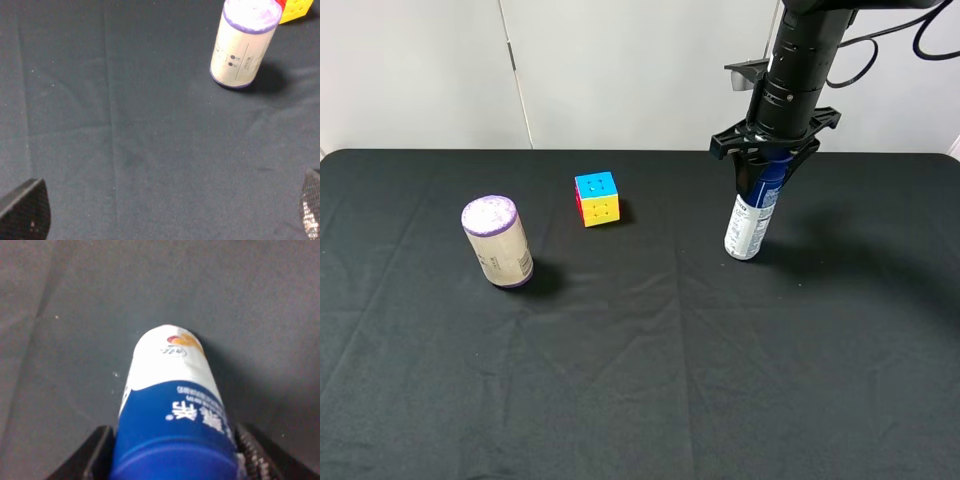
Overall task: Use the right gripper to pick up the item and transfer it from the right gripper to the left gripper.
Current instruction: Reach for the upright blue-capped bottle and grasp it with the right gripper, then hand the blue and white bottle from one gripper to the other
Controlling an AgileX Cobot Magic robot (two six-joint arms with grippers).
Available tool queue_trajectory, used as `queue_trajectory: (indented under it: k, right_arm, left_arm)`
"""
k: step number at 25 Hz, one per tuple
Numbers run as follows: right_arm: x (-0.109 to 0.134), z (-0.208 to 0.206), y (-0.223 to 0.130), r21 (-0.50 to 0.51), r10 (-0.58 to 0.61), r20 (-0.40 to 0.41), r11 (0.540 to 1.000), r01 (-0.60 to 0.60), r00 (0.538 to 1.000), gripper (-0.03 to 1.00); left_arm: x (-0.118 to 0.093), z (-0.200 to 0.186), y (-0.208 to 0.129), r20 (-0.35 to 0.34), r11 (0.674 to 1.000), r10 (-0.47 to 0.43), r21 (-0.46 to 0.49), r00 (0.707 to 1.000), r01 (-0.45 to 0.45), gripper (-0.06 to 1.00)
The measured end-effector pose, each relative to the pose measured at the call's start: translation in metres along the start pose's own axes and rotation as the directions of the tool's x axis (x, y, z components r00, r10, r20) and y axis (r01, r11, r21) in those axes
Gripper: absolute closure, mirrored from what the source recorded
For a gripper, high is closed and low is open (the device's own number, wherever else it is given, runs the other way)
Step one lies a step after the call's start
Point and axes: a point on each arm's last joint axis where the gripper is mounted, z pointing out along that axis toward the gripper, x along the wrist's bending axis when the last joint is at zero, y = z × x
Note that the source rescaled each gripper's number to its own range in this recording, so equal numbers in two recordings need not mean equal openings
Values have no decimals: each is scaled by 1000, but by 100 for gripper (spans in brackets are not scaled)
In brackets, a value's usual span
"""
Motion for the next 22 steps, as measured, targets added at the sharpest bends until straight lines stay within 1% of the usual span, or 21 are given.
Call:
queue_trajectory:
  k: [14, 18, 22]
  right_arm:
    - [0, -2, 0, -5, -6, -1, 1000, 6, 1000, 97]
    - [2, -15, -2, -37, -2, -17, 999, 1, 1000, 97]
    - [5, -40, -8, -97, -5, -31, 995, 2, 1000, 97]
  left_arm:
    - [0, 0, 0, 0, 1000, 0, 0, 1000, 0, -6]
    - [0, 0, 0, 0, 1000, 0, 0, 1000, 0, -6]
    - [0, 0, 0, 0, 1000, 0, 0, 1000, 0, -6]
